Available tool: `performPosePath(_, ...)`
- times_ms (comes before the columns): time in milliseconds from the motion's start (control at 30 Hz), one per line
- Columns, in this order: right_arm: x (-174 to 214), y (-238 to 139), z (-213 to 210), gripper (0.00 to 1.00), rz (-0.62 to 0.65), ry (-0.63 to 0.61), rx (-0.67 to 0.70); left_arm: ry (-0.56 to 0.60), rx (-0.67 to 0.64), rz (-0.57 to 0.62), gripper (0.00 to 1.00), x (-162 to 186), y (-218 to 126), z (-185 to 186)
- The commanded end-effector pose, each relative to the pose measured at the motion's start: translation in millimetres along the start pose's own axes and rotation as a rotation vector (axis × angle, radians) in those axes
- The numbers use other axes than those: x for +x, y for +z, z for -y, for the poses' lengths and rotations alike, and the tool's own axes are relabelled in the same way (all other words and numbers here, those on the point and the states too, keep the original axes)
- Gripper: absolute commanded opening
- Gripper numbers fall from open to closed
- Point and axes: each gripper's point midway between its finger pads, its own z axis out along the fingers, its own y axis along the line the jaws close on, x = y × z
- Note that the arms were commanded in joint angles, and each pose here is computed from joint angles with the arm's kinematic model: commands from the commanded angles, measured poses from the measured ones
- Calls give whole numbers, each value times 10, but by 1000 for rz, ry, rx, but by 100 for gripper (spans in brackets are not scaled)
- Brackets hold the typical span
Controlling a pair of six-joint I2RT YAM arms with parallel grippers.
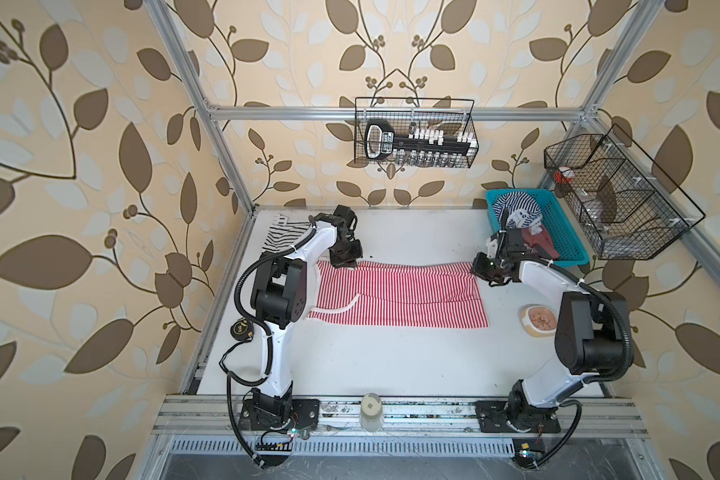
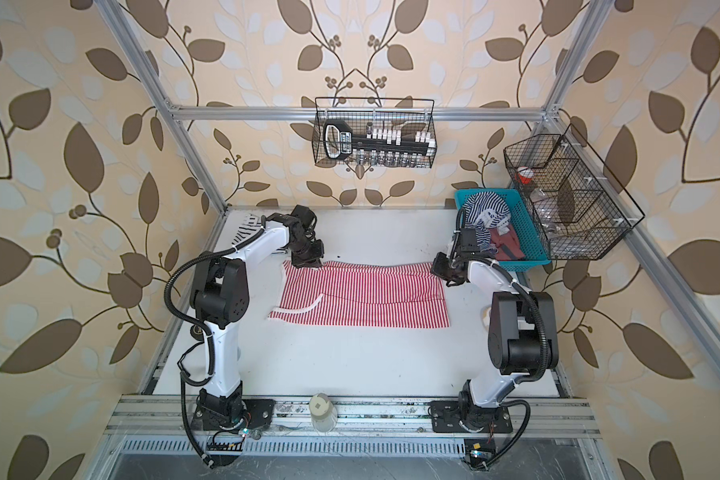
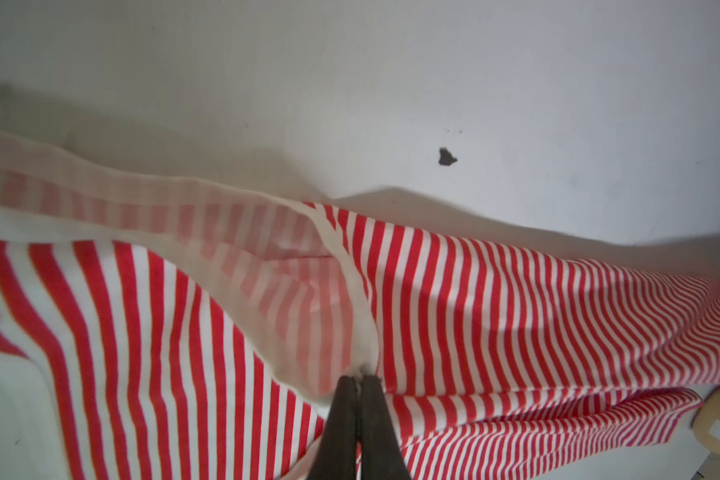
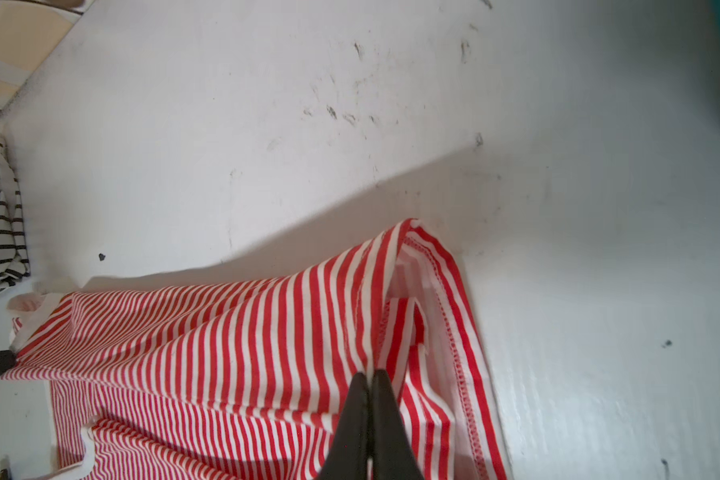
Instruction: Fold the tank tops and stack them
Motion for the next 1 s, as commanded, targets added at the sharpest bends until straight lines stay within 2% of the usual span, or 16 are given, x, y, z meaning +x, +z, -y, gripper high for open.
performPosePath(0,152,-23,165,0,-15,-19,58,2,-41,45,0,81,-224,22)
performPosePath(500,620,7,351,0,-90,-31,119,-37,-123,-48,0,524,47,-240)
performPosePath(600,700,15,405,8,-119,-40,158,-45,-131,-66,10,588,61,-277)
performPosePath(667,736,5,430,13,-136,-40,175,-49,-125,-68,23,609,29,-269)
performPosePath(733,740,-34,454,22,-143,-35,197,-45,-113,-53,29,596,-68,-233)
performPosePath(767,724,-63,460,23,-140,-33,207,-43,-107,-44,33,583,-121,-209)
performPosePath(867,632,-186,463,28,-110,-33,241,-24,-85,6,43,488,-347,-112)
performPosePath(967,495,-303,372,32,-60,-40,237,1,-103,76,49,306,-535,-76)
